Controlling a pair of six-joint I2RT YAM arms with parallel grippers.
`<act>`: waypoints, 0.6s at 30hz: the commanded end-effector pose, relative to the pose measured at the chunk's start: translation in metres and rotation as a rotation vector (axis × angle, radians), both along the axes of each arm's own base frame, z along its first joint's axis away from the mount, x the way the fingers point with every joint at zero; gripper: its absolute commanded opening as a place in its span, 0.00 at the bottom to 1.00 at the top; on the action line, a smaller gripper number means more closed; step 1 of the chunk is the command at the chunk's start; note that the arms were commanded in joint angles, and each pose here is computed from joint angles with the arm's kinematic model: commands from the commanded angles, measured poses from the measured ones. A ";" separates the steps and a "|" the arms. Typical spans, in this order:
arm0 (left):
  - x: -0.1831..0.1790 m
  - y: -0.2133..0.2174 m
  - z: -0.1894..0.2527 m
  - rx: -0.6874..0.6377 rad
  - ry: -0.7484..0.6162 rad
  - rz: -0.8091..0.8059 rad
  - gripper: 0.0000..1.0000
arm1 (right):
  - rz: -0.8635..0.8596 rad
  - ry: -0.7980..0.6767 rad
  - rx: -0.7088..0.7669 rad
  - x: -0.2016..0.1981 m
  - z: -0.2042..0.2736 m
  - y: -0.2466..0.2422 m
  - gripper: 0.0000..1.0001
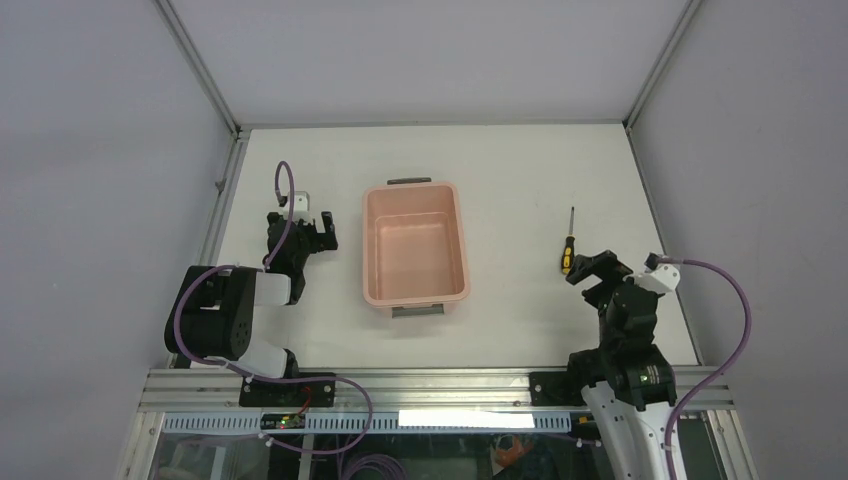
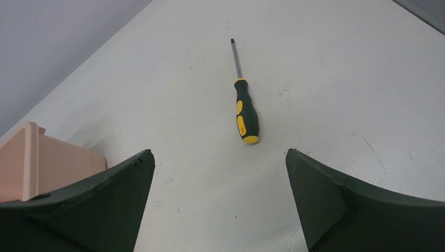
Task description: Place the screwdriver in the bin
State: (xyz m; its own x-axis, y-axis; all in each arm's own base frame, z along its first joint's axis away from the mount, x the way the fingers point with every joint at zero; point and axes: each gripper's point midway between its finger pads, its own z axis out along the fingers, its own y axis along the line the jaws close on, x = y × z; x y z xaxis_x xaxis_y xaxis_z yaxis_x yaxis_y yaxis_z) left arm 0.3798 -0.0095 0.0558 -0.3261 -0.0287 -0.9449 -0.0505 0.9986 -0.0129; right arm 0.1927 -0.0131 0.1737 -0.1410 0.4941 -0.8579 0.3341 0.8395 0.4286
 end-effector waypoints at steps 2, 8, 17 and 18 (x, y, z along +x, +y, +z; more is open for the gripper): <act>0.014 -0.002 0.024 -0.016 -0.087 -0.011 0.99 | -0.066 -0.104 0.001 0.009 0.042 -0.010 0.99; 0.014 -0.002 0.024 -0.016 -0.086 -0.011 0.99 | 0.189 -0.145 -0.158 0.041 0.110 0.024 0.99; 0.014 -0.002 0.024 -0.016 -0.085 -0.011 0.99 | 0.070 0.736 -0.300 0.086 0.082 -0.011 0.99; 0.014 -0.001 0.023 -0.015 -0.083 -0.010 0.99 | 0.107 0.789 -0.277 0.096 0.069 -0.008 0.99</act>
State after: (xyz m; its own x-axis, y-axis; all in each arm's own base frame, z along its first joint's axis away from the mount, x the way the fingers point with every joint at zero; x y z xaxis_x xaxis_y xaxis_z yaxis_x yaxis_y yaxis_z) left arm 0.3798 -0.0095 0.0558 -0.3261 -0.0287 -0.9449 -0.0505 0.9986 -0.0129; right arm 0.3077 -0.0059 0.3212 -0.4190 0.2789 -0.8641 0.3553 0.9261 0.1267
